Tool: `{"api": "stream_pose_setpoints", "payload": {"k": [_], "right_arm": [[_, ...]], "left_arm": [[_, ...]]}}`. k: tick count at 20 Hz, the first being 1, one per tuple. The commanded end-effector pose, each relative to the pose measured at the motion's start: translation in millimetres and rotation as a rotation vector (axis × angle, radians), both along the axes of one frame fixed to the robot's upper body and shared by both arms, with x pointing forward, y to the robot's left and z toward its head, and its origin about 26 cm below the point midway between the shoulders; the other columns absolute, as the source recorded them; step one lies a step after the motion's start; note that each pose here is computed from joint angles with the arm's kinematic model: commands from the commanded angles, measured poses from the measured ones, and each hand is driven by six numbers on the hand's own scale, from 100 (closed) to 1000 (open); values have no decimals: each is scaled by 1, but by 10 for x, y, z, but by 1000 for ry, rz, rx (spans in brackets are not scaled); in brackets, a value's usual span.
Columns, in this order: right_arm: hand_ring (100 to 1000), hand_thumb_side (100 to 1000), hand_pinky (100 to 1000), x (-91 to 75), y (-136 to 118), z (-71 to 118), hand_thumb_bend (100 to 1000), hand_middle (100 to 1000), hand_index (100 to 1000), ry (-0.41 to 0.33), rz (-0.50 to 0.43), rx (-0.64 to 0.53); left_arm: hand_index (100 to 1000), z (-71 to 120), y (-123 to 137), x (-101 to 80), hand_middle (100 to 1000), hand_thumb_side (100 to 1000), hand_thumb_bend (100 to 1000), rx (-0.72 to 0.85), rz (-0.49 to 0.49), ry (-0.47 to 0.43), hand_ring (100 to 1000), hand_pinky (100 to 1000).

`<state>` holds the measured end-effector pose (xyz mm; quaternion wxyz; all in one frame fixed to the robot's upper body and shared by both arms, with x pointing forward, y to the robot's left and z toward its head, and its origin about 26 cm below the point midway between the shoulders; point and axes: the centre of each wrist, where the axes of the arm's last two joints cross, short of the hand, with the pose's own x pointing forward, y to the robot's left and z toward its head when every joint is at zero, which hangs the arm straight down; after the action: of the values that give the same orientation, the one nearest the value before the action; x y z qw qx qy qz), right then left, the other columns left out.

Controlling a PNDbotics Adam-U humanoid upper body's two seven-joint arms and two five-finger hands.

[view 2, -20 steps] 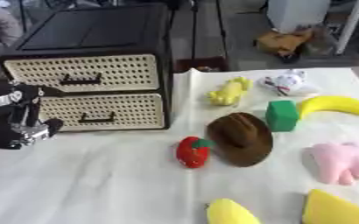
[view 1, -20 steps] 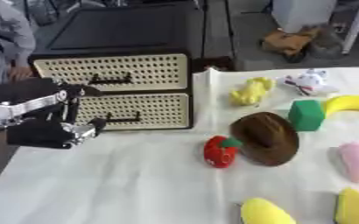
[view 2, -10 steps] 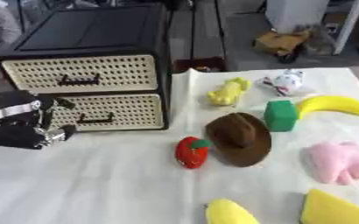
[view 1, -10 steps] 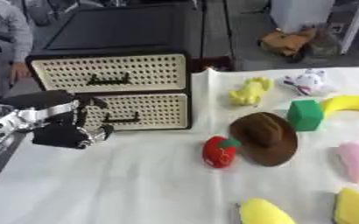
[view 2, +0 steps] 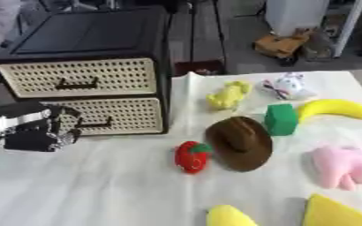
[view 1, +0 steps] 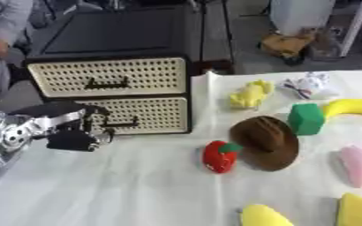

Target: Pick up objects from table and place into drawer.

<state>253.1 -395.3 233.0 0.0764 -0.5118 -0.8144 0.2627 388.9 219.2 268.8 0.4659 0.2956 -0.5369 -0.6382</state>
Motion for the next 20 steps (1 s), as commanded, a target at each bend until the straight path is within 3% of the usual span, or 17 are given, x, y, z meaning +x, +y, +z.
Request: {"api": "stream_pose_setpoints", "payload": {"k": [1, 10, 20], "right_arm": [[916, 1000, 786, -19, 8, 87, 100, 881, 928, -20, 7, -14], [917, 1000, 786, -22, 5, 76, 100, 881, 927, -13, 7, -6], [918, 1000, 787, -23, 7, 58, 100, 880, 926, -10, 5, 4]], "left_arm": [[977, 159, 21, -65, 443, 843, 162, 12, -19, -72, 391, 318], [981, 119, -44, -15, 436, 831, 144, -8, -9, -41, 388, 312], [986, -69, 35, 158, 438, 827, 156, -39, 58, 20, 388, 316]]}}
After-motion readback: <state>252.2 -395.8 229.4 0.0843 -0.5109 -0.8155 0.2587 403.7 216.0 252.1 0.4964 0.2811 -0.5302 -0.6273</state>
